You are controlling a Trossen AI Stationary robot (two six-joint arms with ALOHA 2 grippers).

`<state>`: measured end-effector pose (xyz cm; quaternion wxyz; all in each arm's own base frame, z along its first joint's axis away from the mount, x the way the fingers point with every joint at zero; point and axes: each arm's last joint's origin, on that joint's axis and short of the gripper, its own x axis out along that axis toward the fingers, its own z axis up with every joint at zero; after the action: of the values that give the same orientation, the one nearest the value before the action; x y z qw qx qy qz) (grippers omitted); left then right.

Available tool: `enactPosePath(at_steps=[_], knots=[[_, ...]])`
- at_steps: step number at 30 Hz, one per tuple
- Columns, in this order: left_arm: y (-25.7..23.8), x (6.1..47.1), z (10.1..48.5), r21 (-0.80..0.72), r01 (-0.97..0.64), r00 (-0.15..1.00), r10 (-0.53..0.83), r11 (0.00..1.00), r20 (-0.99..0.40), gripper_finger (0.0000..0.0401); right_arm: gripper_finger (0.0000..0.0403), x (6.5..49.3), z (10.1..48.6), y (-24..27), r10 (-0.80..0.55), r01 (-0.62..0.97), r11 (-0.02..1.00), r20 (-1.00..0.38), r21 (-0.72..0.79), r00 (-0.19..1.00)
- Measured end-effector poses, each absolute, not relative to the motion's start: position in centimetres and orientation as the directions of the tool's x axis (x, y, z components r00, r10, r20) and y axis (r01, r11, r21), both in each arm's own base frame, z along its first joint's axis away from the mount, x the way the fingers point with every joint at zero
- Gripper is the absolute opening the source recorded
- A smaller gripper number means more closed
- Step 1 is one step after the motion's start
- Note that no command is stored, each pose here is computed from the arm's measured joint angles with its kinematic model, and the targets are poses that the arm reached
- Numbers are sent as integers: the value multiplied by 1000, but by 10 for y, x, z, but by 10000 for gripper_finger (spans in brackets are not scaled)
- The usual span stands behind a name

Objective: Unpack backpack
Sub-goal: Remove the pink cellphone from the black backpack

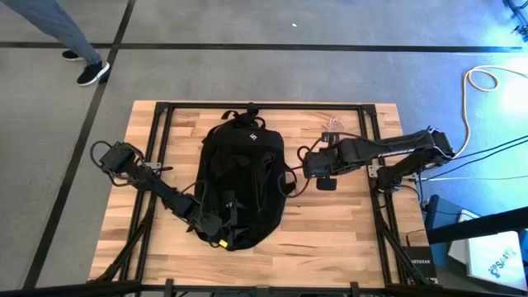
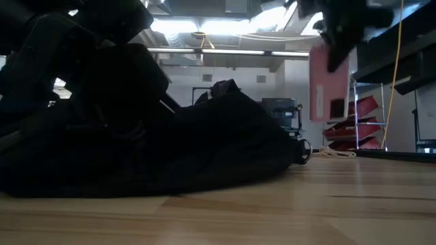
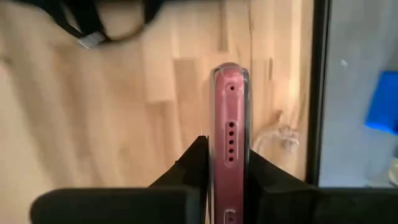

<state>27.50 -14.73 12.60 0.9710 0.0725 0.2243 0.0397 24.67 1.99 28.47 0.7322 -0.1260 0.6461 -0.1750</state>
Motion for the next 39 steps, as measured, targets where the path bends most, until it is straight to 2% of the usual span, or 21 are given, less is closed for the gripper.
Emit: enactPosePath(at_steps=[4,8,16,20,23,27,30,33,36,39], knots=[[-148,276,127,148,-47,903,105,988,-417,310,30,240,248,13,-499,99,864,-866,-494,37],[-150,275,127,149,-40,903,99,988,-417,310,30,238,220,-6,-624,225,766,-780,-603,35],[-149,275,128,166,-34,904,101,986,-416,310,30,221,177,-53,-634,339,711,-770,-616,-71],[-149,275,128,176,-29,904,101,984,-416,310,35,221,171,-68,-634,408,691,-771,-596,-52],[-149,275,127,174,-29,903,100,984,-418,310,63,226,171,-70,-619,421,713,-785,-561,2],[-149,275,127,169,-30,903,99,985,-418,310,132,230,171,-70,-595,422,740,-802,-524,48],[-150,274,127,169,-26,903,95,985,-418,310,191,229,171,-70,-613,415,727,-789,-547,32],[-150,275,127,168,-26,904,95,985,-417,310,237,225,172,-72,-676,401,669,-737,-626,-24],[-149,275,128,167,-28,904,97,985,-417,310,260,220,172,-78,-694,398,640,-717,-658,-69],[-149,275,128,168,-29,904,98,985,-416,310,263,215,172,-82,-683,393,637,-722,-663,-111]])
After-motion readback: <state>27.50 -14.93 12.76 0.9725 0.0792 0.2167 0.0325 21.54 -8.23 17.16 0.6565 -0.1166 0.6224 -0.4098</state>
